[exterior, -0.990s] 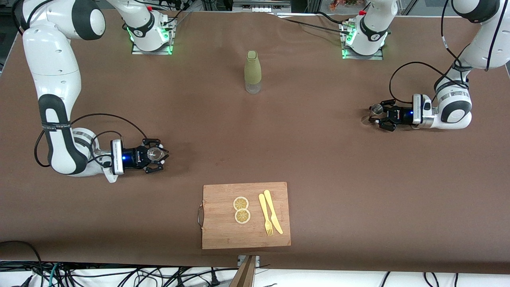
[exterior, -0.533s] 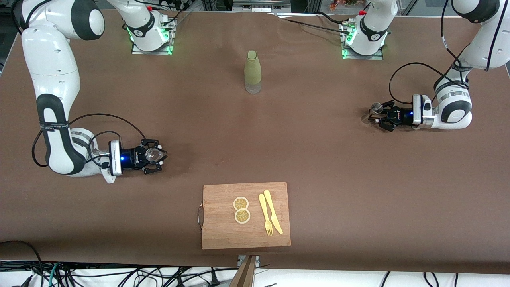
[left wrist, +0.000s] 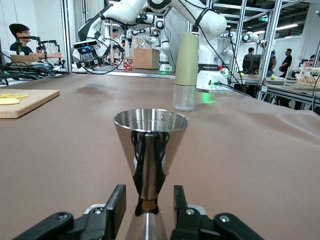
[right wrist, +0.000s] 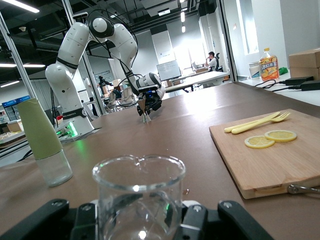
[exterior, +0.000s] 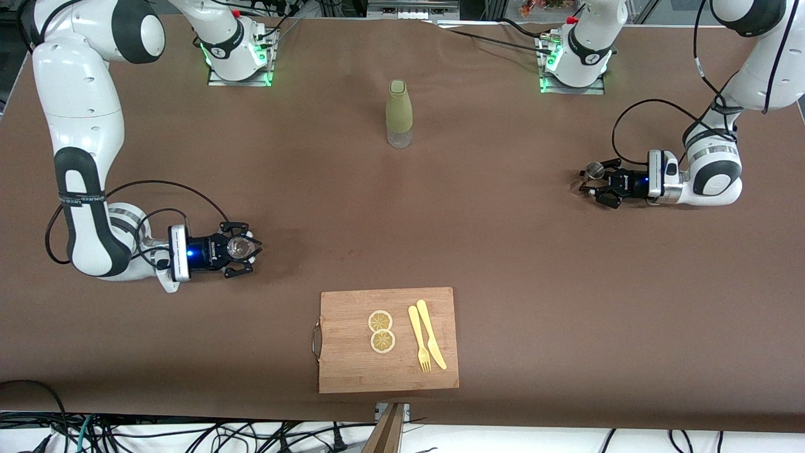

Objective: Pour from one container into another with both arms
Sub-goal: 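Lift the beaker with the right gripper while the left gripper lifts the jigger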

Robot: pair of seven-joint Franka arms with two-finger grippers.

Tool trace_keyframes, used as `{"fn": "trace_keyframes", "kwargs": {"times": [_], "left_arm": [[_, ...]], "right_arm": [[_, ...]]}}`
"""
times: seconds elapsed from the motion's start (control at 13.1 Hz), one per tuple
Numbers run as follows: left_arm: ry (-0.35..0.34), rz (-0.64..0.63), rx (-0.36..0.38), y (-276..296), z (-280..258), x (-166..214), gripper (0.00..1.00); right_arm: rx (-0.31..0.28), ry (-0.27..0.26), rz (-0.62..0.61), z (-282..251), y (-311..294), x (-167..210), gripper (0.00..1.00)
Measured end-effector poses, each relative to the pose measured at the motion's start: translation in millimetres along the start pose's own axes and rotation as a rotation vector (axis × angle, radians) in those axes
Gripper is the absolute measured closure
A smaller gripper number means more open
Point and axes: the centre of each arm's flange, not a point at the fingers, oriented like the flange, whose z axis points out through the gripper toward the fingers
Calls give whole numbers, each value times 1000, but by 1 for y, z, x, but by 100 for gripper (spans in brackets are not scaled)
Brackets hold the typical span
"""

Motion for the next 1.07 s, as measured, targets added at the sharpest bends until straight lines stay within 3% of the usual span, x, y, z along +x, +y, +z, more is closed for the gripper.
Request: {"fn": "trace_keyframes", "kwargs": {"times": [0.38,0.61,1.07], "left_arm": [[0,1,0,0,0,0,62],[4,7,0,-1,0,1,78],[7,12,3,-1,-2,2,78]], "right_arm": [[-9,-6,0,-6,8,18,84],[-10,-6,11,-7,9,20,84],[-15,-11,38,-11,8,44,84]]}}
